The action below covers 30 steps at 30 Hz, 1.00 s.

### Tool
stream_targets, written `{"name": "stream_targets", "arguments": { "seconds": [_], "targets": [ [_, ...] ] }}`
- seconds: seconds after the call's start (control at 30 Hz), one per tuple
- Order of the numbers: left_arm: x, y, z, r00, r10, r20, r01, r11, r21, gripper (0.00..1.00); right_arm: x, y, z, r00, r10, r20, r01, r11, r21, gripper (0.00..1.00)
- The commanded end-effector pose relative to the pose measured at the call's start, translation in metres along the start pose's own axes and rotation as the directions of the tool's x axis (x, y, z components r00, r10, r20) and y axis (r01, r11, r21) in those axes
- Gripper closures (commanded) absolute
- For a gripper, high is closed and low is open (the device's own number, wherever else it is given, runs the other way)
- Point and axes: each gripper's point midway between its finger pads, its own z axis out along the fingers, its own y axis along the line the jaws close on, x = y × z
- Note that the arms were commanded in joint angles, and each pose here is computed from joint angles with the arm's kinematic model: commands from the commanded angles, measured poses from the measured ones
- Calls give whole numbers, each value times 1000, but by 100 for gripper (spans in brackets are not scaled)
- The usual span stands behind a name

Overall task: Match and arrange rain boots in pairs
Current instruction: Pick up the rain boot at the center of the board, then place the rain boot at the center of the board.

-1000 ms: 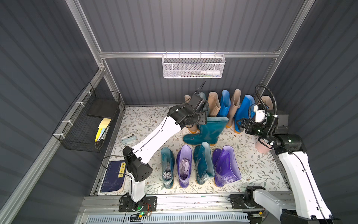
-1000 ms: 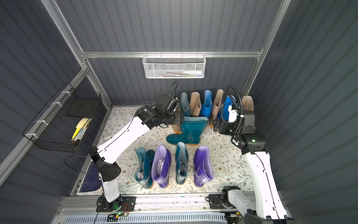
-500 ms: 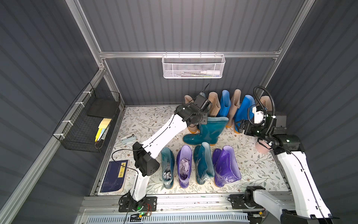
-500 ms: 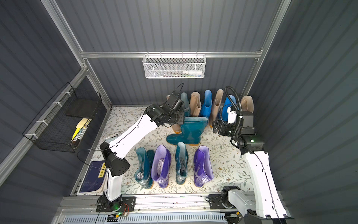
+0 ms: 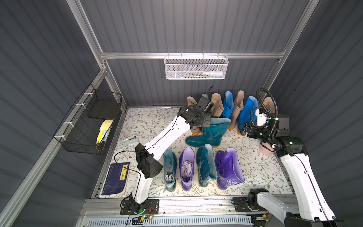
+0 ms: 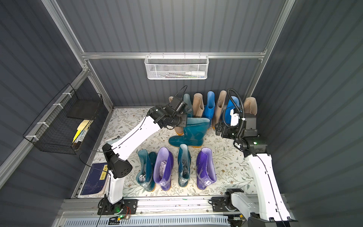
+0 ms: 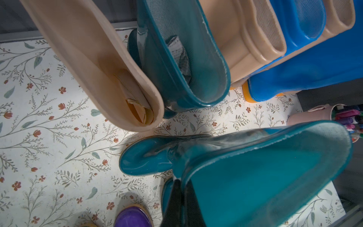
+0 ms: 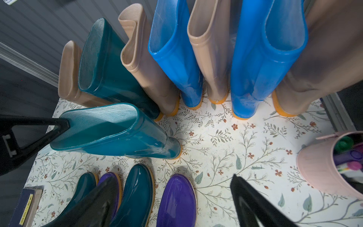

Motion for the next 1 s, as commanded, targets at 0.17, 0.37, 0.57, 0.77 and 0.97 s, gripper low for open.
{"name": "stream_targets", "arguments": {
  "seconds": [0.17,0.37,0.57,0.77,0.97],
  "targets": [
    [-22,5,-27,997,67,49,-67,998,5,100,-1,-2,-3,1000,-12,17,12,1000,18,6],
    [-37,20,-55,989,118,87,-118,993,1,100,-4,-3,-3,1000,-13,26,12,1000,23,5],
    [-45,49,-71,986,132,103,-132,991,-5,100,-5,-1,-1,1000,-8,24,8,1000,15,5],
    [-58,85,-93,976,163,145,-151,985,-86,100,-5,-1,-2,1000,-5,22,5,1000,14,5],
    [-71,126,-100,969,186,162,-159,973,-169,100,-7,2,-5,1000,-3,26,3,1000,2,5]
  ]
}}
